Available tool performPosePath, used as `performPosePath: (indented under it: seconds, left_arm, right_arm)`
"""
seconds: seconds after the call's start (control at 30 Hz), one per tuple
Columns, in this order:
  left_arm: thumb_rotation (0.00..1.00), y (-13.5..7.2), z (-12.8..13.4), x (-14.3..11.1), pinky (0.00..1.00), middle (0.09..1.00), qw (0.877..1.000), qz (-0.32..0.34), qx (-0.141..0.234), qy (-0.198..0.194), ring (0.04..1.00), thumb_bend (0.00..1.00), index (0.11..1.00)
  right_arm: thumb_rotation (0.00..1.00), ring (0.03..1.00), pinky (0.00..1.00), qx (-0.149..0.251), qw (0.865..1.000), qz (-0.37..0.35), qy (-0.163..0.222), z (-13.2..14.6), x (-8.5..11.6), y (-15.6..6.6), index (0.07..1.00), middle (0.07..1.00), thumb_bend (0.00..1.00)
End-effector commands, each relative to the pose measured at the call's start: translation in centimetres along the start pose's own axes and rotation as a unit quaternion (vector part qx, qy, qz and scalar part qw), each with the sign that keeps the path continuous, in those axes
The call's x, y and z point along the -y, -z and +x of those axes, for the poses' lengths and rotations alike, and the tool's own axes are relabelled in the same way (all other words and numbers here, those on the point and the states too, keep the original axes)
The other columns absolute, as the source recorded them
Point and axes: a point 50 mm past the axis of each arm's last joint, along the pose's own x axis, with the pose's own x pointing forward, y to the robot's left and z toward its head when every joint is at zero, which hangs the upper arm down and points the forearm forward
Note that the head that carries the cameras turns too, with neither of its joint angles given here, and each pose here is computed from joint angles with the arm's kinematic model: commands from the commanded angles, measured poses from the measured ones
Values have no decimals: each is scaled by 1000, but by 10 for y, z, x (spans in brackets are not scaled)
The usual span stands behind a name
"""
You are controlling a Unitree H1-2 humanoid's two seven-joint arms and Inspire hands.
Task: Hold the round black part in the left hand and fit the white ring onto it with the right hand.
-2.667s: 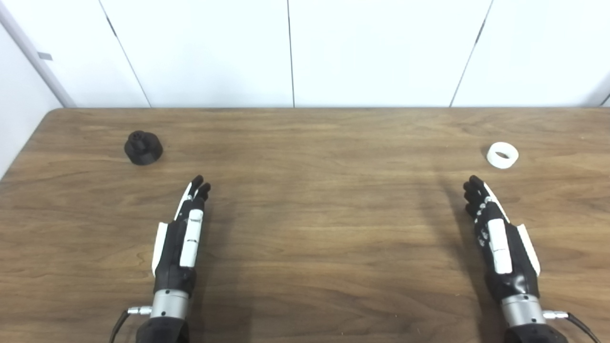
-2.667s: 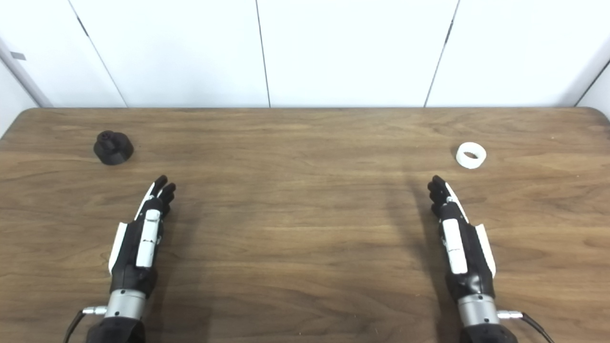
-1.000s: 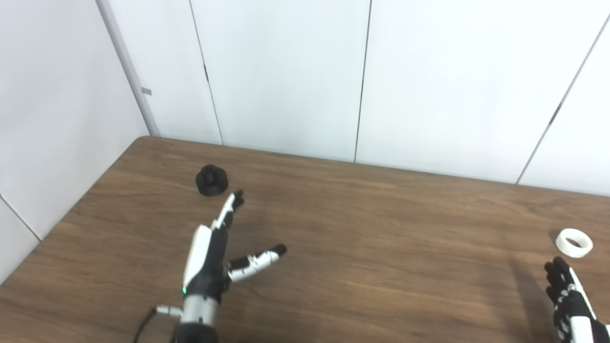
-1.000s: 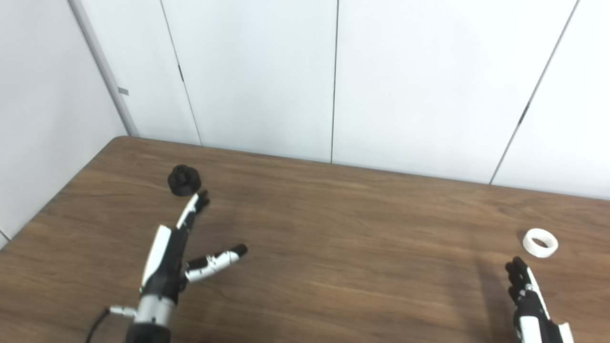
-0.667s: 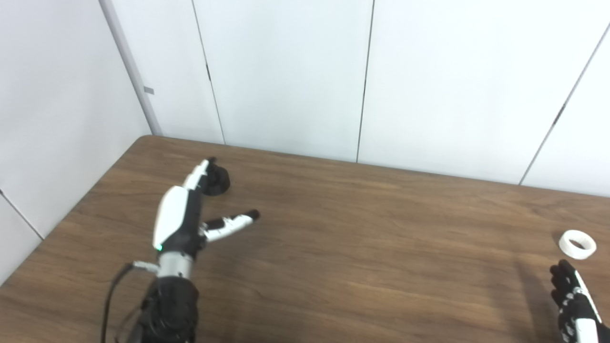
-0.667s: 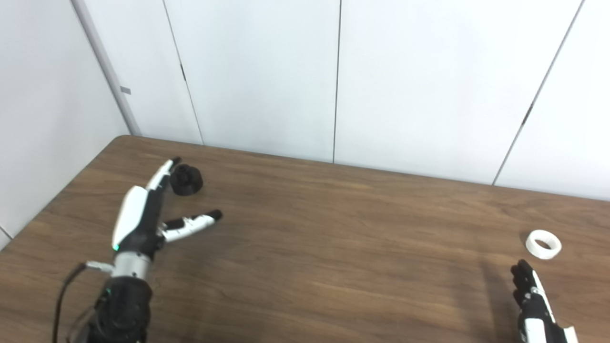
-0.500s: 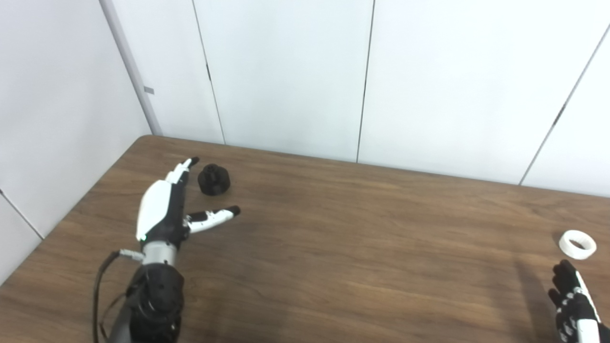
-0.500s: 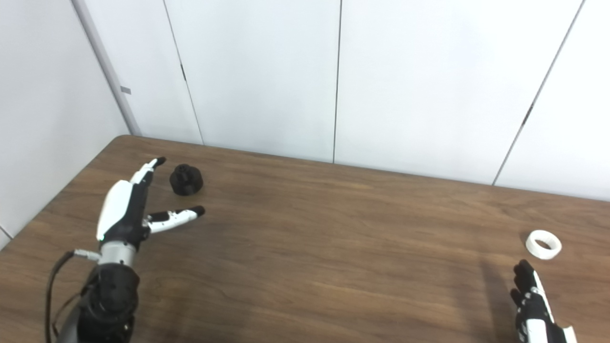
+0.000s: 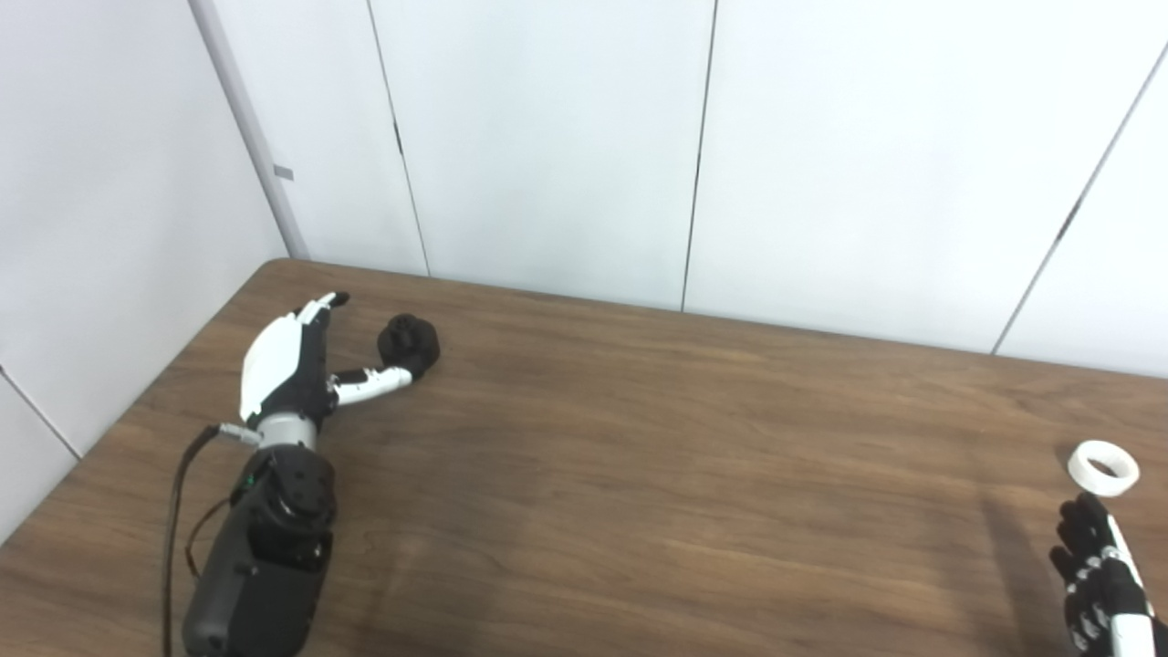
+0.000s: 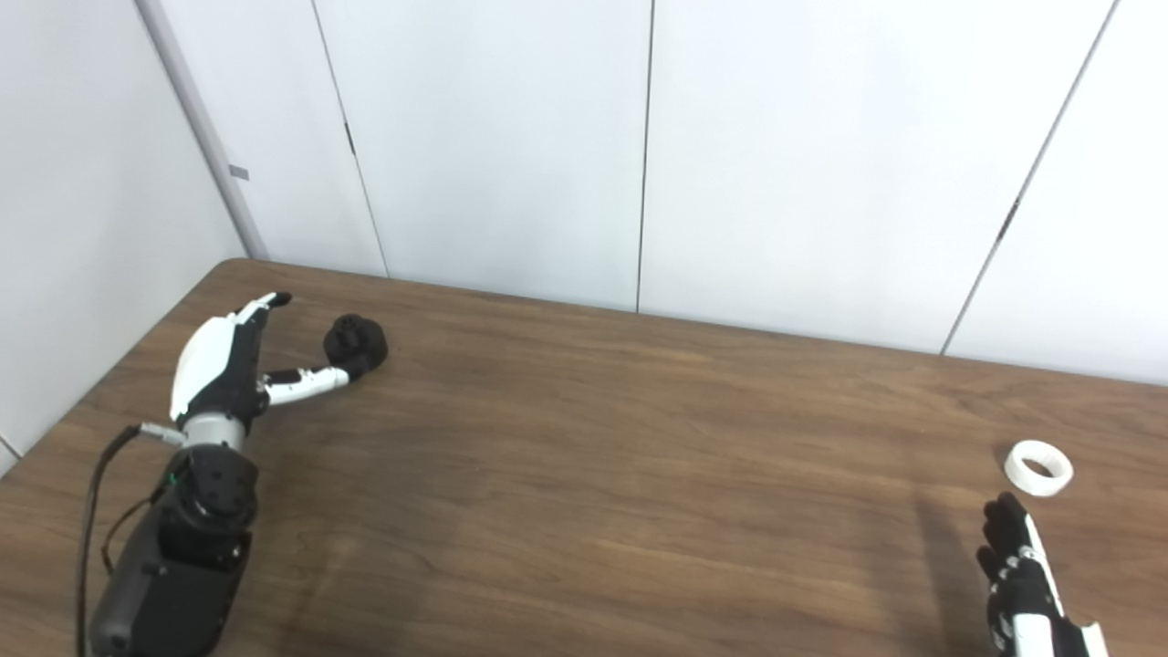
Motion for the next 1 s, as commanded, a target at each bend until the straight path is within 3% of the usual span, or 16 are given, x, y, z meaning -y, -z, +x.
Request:
performPosePath:
  seconds: [0.0,0.23,0.5,0.97]
  left_arm:
    - [318,-18,20,-18,1000,950,999,9,38,-37,1000,933,887]
    - [329,-22,53,-13,1000,942,998,60,29,-16,992,922,878]
    - [328,-31,74,-7,1000,947,997,66,29,12,1000,963,857]
    - [351,-40,81,12,1000,949,994,94,20,54,1000,956,845]
  right_arm:
    - [1000,990,1000,-40,999,8,2,-18,-4,25,985,979,435]
    - [1000,988,1000,-42,999,10,5,-19,-4,24,981,978,426]
    - [1000,979,1000,-39,999,8,4,-19,-6,23,974,969,447]
    - [1000,978,1000,-42,999,8,6,-22,-4,21,967,967,489]
